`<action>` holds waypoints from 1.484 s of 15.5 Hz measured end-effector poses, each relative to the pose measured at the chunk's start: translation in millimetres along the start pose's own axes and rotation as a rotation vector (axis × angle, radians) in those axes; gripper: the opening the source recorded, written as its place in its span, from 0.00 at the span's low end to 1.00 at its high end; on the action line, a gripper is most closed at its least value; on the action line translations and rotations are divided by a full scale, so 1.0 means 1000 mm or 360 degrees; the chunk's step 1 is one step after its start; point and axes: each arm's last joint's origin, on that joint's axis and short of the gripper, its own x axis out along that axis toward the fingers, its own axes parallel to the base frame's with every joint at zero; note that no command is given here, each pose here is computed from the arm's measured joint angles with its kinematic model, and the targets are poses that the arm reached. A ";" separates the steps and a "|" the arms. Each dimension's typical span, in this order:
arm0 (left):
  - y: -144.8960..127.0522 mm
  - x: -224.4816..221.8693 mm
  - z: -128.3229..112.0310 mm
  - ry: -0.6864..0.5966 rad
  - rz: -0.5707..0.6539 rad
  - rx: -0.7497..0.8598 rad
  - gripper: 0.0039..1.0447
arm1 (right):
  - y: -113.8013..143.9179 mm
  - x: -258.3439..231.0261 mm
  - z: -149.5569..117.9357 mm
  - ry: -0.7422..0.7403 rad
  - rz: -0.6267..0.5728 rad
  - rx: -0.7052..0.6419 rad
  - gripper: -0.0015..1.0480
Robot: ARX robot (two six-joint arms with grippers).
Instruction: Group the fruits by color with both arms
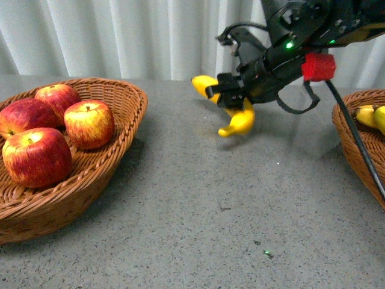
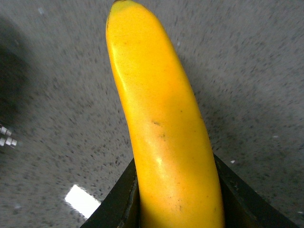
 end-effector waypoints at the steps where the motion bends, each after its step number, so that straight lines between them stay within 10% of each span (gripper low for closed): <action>1: 0.000 0.000 0.000 0.0000 0.0000 0.0000 0.94 | -0.008 -0.018 0.011 -0.0102 0.0023 0.0090 0.33; 5: 0.000 0.000 0.000 0.0000 0.0000 0.0000 0.94 | -0.053 -0.117 0.036 -0.0497 0.0030 0.0301 0.33; 11: 0.000 0.000 0.000 0.0000 0.0000 0.0000 0.94 | -0.137 -0.226 -0.051 -0.0466 -0.0486 0.0165 0.32; 14: 0.000 0.000 0.000 0.0000 0.0000 0.0000 0.94 | -0.126 -0.229 -0.128 -0.0207 -0.0459 0.0012 0.39; 19: 0.000 0.000 0.000 0.0000 0.0000 0.0000 0.94 | -0.110 -0.256 -0.097 -0.0466 -0.0427 -0.0076 0.94; 23: 0.000 0.000 0.000 0.0000 0.0001 0.0000 0.94 | -0.095 -0.281 -0.074 -0.0709 -0.0346 -0.0102 0.94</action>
